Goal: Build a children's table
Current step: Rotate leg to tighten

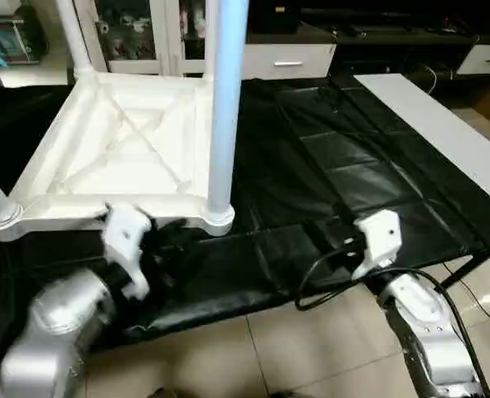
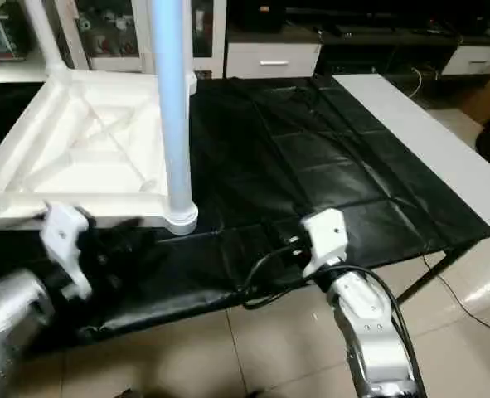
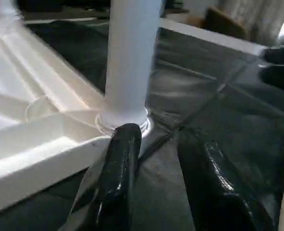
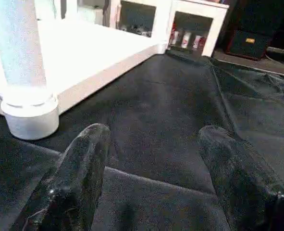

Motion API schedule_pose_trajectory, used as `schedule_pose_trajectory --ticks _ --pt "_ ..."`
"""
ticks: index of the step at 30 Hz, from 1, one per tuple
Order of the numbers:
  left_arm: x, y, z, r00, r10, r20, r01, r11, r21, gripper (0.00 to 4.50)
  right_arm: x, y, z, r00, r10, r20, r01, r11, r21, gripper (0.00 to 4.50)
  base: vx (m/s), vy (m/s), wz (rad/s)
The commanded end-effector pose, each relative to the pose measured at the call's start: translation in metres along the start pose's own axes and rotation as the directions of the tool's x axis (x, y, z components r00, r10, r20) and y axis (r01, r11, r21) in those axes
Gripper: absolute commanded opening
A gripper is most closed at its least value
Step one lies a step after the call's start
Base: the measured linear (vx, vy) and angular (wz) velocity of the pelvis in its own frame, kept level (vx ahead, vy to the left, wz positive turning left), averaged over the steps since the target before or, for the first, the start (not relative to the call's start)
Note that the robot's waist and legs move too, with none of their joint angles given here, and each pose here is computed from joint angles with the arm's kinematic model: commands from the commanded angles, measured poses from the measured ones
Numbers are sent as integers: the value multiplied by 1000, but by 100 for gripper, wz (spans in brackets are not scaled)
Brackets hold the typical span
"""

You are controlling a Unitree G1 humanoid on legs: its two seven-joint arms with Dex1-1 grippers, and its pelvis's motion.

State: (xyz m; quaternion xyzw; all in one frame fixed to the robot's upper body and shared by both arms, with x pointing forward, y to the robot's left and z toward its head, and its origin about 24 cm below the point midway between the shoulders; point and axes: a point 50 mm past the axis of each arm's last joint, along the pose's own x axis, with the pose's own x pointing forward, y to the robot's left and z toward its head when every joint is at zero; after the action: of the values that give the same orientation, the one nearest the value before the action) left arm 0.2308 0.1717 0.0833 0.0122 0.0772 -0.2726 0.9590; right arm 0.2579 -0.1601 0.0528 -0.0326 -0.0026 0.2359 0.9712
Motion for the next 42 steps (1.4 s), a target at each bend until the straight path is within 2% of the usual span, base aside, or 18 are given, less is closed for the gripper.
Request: schedule_pose_trajectory --ticks 1,4,8,13,16,19,20,21,24,25,26,30,31,34,35,38,41,42 --pt "-1 4 1 998 63 -17 -63 998 20 160 -2 -3 6 1000 -8 28 8 1000 -3 323 0 0 0" --pt "11 17 -12 980 136 -147 -110 979 170 160 -1 -4 4 1000 -25 18 25 1000 -1 323 0 0 0" --pt "37 31 -20 954 194 -229 -145 966 213 160 1 -2 3 1000 -7 4 7 1000 -19 323 0 0 0" --pt "73 11 -22 967 -12 -256 66 976 205 160 1 -4 4 1000 4 -3 -4 999 -39 323 0 0 0" --pt "79 7 -22 964 -44 -263 102 972 211 160 0 -4 3 1000 9 -8 -9 999 -42 323 0 0 0" --pt "95 -3 -20 962 -91 -258 150 964 218 160 -5 1 1 993 107 -42 -107 994 3 323 0 0 0" --pt "98 -4 -20 963 -91 -254 150 963 223 160 -7 6 1 984 172 -48 -170 984 45 323 0 0 0" --pt "102 -6 -19 967 -85 -242 143 962 234 160 -13 18 4 949 313 -43 -307 945 117 323 0 0 0" --pt "104 -6 -19 970 -85 -227 143 956 255 160 -21 27 7 890 453 -44 -441 883 162 323 0 0 0" --pt "104 -6 -18 971 -88 -221 145 956 256 160 -22 28 7 880 472 -44 -460 872 167 323 0 0 0" --pt "102 -7 -14 981 -105 -161 143 958 249 160 -28 26 9 856 515 -52 -498 847 189 323 0 0 0" --pt "97 -8 -10 985 -118 -129 146 961 234 160 -27 21 8 866 496 -68 -479 860 173 323 0 0 0" --pt "81 -8 -4 990 -122 -74 135 972 193 160 -24 11 10 907 414 -72 -404 906 128 323 0 0 0" --pt "60 -7 3 996 -86 -20 88 984 156 160 -18 -2 11 955 283 -86 -275 957 93 323 0 0 0" --pt "43 -2 7 1000 2 13 -3 994 114 160 -13 -10 12 983 162 -85 -153 982 108 323 0 0 0" --pt "21 8 14 979 185 89 -191 980 64 160 -5 -19 11 995 -30 -94 40 994 99 323 0 0 0" --pt "8 12 19 939 296 174 -301 953 4 160 4 -16 17 993 -115 -29 117 988 102 323 0 0 0" --pt "3 11 13 939 313 145 -320 947 23 160 7 -13 18 992 -123 -22 124 986 114 323 0 0 0"
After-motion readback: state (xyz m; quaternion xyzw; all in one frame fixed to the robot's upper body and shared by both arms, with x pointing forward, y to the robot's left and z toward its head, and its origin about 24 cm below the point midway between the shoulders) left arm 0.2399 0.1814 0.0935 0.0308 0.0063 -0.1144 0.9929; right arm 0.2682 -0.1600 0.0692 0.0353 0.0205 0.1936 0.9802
